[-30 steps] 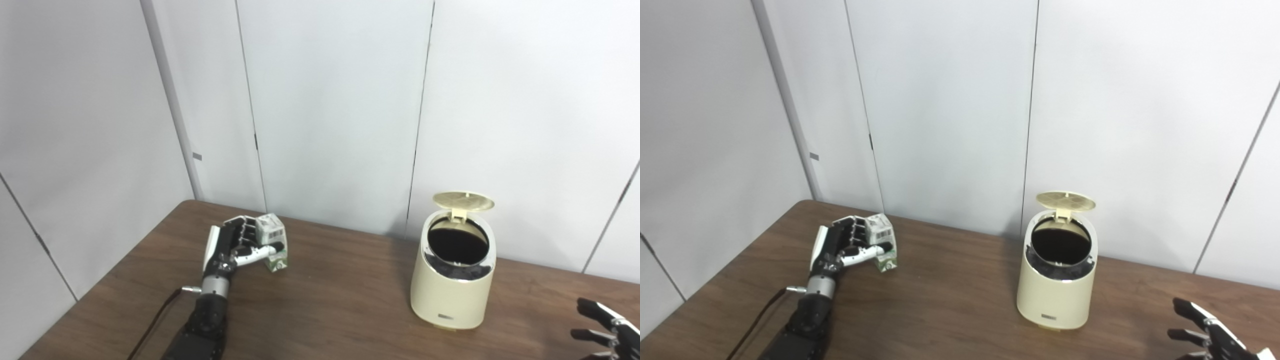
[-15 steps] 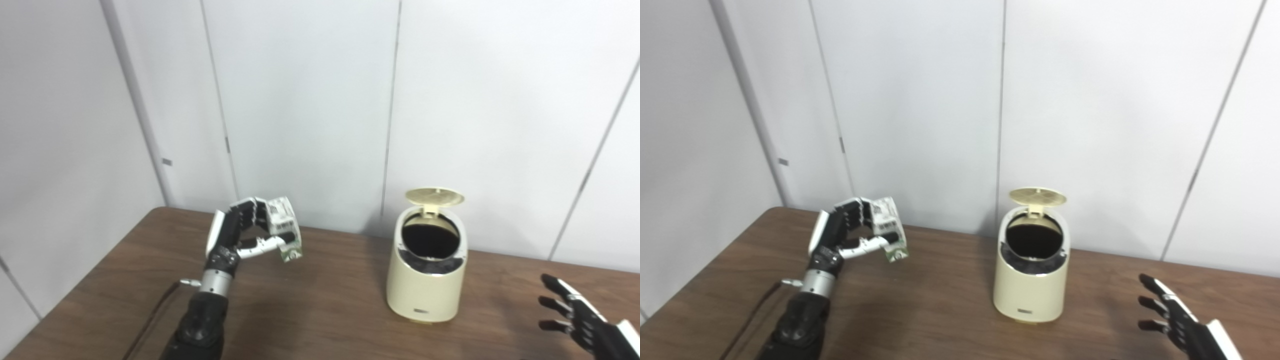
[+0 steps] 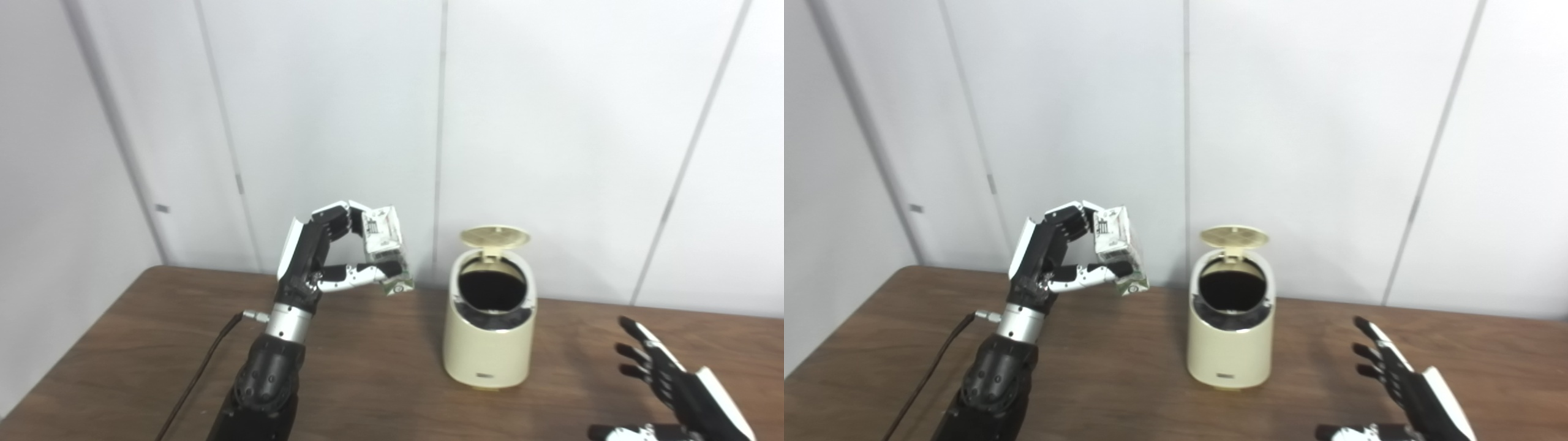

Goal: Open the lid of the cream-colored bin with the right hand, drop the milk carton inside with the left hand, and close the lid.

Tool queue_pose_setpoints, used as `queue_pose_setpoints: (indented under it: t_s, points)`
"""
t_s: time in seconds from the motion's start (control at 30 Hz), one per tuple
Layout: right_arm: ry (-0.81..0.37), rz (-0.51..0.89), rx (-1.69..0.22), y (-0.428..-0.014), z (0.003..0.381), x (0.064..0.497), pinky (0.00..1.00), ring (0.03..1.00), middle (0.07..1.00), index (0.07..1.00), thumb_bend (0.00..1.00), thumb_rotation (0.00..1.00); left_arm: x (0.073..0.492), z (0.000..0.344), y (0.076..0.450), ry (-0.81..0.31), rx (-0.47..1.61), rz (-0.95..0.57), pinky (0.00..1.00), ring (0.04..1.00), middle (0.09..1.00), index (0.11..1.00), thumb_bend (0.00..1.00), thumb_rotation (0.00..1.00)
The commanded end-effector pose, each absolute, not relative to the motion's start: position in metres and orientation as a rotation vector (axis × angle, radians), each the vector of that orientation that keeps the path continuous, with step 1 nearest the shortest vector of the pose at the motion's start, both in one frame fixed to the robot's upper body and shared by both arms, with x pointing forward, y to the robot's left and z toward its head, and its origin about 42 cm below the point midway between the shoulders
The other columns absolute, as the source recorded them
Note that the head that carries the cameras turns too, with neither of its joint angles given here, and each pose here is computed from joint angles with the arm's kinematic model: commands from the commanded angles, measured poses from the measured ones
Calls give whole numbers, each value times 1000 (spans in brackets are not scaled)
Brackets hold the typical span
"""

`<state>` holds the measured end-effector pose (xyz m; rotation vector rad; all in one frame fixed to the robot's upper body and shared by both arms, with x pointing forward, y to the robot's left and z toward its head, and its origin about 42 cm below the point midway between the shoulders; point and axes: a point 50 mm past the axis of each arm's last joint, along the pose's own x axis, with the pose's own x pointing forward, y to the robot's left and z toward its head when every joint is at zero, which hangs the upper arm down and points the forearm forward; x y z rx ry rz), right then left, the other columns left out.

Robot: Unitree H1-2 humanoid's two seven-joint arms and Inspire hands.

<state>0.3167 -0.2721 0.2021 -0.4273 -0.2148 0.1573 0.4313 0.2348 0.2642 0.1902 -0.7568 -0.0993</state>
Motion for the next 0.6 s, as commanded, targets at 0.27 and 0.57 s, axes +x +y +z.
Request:
queue_pose_setpoints:
  t_s: [0.27,0.57]
  points:
    - [-320,144,-433,-269,216,324,835,912,976,948,781,102,446,307,202,-884,137,-162,477,521,473,521,520,0]
    - [-322,143,-438,-269,215,324,825,911,971,947,788,146,452,309,182,-876,112,-224,481,527,476,518,519,0]
